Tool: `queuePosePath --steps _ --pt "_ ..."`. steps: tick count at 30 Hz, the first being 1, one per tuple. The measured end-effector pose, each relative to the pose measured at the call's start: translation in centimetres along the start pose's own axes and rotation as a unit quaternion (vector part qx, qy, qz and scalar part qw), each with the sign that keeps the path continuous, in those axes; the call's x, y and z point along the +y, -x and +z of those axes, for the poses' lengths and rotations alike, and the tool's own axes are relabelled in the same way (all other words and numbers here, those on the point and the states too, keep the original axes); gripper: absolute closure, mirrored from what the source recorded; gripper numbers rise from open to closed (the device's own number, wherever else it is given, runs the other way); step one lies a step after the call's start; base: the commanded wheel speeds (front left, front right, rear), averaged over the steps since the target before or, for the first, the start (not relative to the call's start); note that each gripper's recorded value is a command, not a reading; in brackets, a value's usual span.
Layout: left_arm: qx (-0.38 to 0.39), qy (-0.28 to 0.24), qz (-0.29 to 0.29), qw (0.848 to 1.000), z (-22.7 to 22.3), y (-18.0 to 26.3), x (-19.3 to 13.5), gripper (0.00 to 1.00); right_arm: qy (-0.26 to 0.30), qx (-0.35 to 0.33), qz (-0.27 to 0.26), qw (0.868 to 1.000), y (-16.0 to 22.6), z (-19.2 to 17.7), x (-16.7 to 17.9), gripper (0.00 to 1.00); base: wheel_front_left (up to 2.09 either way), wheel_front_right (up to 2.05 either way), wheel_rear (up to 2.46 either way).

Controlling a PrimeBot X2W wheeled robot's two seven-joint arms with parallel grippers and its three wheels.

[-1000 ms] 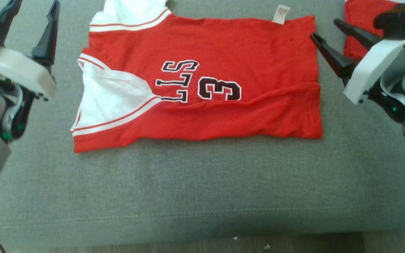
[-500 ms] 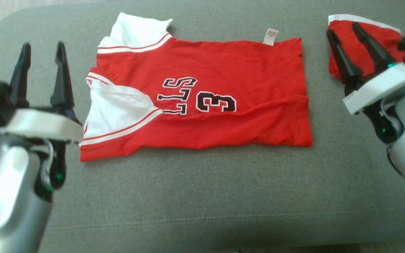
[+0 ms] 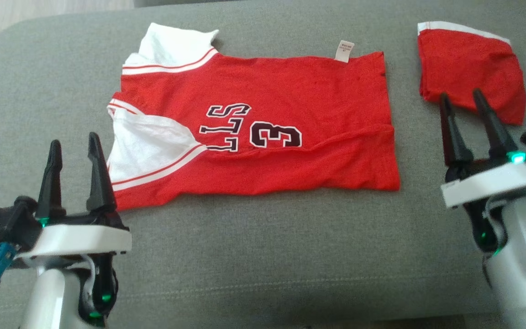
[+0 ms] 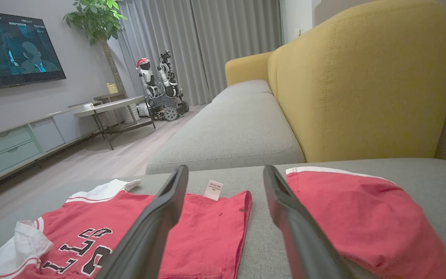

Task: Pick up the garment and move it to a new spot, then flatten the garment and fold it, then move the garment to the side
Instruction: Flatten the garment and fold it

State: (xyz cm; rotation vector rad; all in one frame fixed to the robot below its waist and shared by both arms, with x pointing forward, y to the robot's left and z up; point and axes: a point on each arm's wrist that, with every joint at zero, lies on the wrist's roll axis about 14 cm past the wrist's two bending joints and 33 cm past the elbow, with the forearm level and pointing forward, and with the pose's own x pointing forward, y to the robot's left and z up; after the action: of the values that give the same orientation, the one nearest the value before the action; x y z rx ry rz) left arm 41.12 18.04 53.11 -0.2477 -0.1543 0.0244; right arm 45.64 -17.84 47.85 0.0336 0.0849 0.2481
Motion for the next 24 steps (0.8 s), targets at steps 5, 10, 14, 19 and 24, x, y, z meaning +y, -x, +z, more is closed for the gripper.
queuePosePath --steps 5,10,14,19,24 --pt "0.009 -0.009 -0.003 1.0 -1.0 -0.3 0.5 0.0 -0.001 0.004 -0.002 1.0 0.5 -0.8 1.4 0.0 0.0 0.0 0.0" --pt "0.038 -0.023 0.002 0.999 -2.8 0.0 1.5 0.0 0.003 -0.006 0.005 1.0 0.2 0.5 2.8 0.0 0.0 0.0 0.0" --pt "0.107 -0.044 0.002 0.993 -6.9 1.3 2.4 0.0 0.015 0.002 0.018 1.0 0.2 0.4 4.0 0.0 0.0 0.0 0.0" --pt "0.199 -0.08 -0.013 0.977 -11.2 1.7 3.5 0.0 0.015 0.004 0.035 0.999 -0.6 0.5 5.5 0.0 0.0 0.0 0.0" --pt "0.253 -0.114 -0.03 0.96 -13.6 0.2 4.5 0.0 0.01 0.01 0.048 0.999 -1.4 -0.3 6.8 0.0 0.0 0.0 0.0"
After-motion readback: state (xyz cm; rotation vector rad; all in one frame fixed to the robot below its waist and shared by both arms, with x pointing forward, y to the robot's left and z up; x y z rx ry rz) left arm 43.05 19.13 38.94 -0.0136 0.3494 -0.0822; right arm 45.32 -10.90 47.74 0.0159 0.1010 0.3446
